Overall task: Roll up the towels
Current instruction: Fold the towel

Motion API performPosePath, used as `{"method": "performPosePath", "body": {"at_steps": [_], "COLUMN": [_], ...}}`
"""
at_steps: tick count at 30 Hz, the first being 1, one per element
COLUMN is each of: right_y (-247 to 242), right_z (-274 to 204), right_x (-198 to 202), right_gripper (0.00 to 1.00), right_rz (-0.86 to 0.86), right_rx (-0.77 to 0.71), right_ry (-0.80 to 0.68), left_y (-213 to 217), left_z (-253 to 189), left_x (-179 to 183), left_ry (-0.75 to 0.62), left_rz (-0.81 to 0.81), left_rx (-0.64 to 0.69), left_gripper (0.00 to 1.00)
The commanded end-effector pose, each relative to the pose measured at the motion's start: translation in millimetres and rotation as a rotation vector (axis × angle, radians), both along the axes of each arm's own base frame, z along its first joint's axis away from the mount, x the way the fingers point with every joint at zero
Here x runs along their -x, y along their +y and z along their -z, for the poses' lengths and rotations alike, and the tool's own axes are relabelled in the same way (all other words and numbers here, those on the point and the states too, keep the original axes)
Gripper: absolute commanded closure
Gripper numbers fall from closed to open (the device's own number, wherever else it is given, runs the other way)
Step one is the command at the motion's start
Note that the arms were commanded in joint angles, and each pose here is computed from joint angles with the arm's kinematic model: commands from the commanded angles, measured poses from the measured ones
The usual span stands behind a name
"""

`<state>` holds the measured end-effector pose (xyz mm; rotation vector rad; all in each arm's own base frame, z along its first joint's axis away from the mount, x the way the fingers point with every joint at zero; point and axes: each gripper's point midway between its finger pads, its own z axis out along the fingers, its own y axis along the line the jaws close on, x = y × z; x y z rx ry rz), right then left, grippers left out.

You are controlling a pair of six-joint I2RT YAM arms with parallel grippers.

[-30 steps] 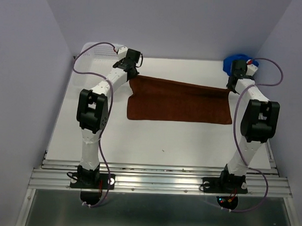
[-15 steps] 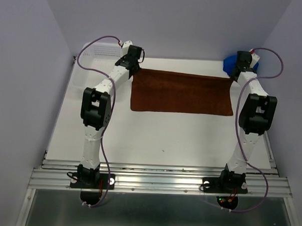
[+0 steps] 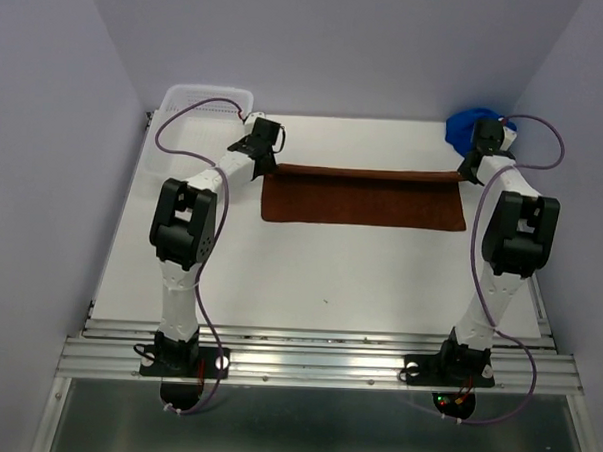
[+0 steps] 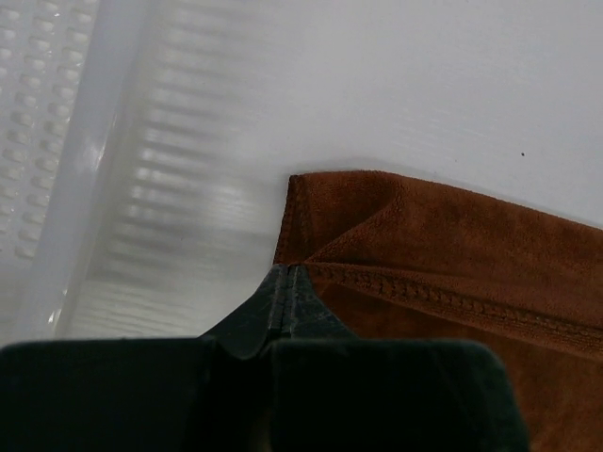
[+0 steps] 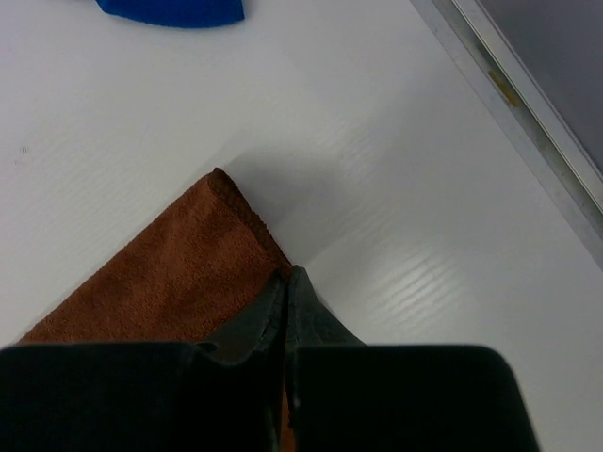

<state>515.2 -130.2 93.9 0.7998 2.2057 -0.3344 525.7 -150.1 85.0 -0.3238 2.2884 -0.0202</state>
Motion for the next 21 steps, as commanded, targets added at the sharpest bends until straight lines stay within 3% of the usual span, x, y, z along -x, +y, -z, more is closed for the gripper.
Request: {"method": "performPosePath", "body": {"at_steps": [1,21], "right_y": [-28,-22], "right_z": [-41,-40], "right_x": [14,62], "right_gripper": [0.99,0.99], "right_rz": [0.073,0.079], "right_rx": [0.05,0.037], "right_ry": [-0.081,-0.05], "left_y": [20,29], "left_z": [-57,-54], "left_x": [2,38], "left_ry": [-0.132,-0.116], "left_rz": [-0.064,-0.022], "left_rx": [-0.002,-0.078], "left_gripper": [1.0,1.0]}}
